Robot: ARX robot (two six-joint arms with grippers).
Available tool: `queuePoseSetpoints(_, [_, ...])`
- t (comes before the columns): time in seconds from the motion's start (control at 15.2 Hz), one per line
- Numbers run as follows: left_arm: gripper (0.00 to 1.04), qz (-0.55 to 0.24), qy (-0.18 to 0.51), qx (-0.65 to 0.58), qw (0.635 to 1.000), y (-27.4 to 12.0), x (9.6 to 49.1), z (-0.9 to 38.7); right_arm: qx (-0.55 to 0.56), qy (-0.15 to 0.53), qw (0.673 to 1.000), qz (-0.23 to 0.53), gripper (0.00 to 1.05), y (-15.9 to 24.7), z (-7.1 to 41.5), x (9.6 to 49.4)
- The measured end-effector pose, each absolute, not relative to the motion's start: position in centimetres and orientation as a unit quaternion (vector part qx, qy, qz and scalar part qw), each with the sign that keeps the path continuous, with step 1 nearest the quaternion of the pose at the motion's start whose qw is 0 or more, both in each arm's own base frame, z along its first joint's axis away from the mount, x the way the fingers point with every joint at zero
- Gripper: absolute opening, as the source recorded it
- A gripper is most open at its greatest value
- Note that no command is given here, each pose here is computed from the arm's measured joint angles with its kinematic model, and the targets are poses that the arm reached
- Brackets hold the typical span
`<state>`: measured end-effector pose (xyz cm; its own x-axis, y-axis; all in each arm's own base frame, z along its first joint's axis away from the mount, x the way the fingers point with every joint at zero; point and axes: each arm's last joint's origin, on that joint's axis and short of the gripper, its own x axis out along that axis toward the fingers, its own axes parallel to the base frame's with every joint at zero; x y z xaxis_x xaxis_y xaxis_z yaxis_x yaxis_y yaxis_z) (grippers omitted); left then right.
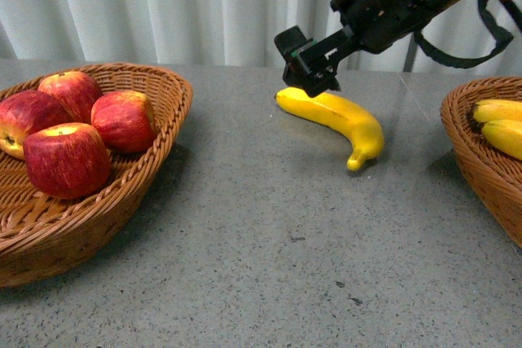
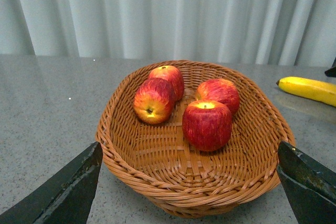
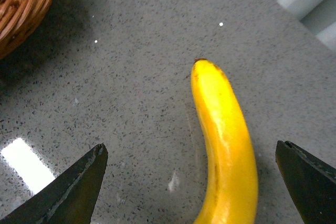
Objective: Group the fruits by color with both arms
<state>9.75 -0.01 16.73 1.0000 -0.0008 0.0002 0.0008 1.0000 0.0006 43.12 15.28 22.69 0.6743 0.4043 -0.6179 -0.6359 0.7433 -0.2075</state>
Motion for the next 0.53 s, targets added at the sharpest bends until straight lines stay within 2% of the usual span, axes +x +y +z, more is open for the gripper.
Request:
queuePoseSetpoints(0.13, [0.98, 0.0, 0.0, 0.0, 1.0, 0.0, 9.7, 16.7, -0.211, 0.284, 0.888, 0.294, 0.98, 15.5, 22.5, 43.3])
queuePoseSetpoints(0.2, [0.98, 0.0, 0.0, 0.0, 1.0, 0.0, 9.7, 16.7, -0.223, 0.309, 0.882, 0.279, 0.98, 15.9, 21.3, 45.0])
queuePoseSetpoints(0.53, [0.98, 0.0, 0.0, 0.0, 1.0, 0.0, 9.7, 16.7, -0.224, 0.329, 0.883, 0.25, 0.98, 15.5, 20.7, 47.2])
